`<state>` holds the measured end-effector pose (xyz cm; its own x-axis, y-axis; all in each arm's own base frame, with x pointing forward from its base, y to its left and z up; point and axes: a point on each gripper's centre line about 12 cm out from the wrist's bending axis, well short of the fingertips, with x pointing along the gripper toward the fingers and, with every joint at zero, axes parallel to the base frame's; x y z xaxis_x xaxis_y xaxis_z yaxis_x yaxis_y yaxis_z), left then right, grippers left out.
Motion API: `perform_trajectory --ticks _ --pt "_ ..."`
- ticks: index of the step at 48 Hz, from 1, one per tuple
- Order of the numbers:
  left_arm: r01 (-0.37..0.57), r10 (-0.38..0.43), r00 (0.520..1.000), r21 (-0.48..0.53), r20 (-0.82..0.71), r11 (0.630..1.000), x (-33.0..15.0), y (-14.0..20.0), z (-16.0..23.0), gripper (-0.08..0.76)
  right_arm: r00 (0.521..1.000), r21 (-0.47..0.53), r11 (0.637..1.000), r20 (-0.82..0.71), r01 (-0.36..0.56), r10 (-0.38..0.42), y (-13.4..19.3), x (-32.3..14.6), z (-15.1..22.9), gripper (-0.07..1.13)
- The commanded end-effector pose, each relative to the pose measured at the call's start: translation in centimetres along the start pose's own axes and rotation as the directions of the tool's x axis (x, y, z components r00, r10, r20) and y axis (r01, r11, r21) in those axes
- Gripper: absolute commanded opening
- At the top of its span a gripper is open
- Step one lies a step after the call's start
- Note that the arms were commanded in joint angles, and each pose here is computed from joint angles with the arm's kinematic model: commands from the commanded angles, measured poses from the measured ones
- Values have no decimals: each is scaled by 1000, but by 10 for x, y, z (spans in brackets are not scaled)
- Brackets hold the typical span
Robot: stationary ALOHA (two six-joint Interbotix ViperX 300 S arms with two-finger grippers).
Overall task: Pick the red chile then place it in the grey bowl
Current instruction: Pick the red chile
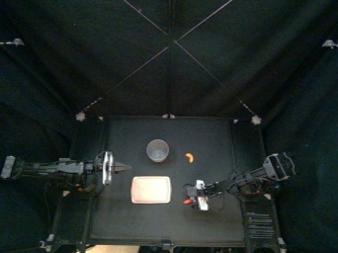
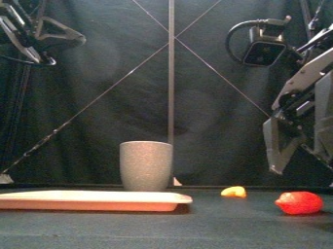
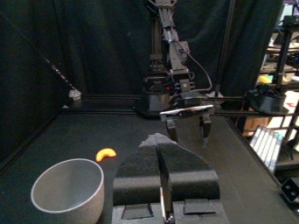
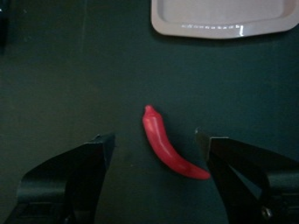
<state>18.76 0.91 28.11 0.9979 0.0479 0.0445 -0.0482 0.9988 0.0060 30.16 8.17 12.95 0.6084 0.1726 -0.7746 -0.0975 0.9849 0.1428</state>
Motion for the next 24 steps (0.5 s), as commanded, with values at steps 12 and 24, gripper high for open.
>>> perform_trajectory --ticks 12,24 --pt "-2 2 1000 6 11 1000 1 0 4 -28 996 -39 999 -87 17 -21 0 15 5 1030" --pt "-2 2 1000 6 9 1000 1 0 3 -28 992 -46 999 -124 25 -31 -2 30 2 945"
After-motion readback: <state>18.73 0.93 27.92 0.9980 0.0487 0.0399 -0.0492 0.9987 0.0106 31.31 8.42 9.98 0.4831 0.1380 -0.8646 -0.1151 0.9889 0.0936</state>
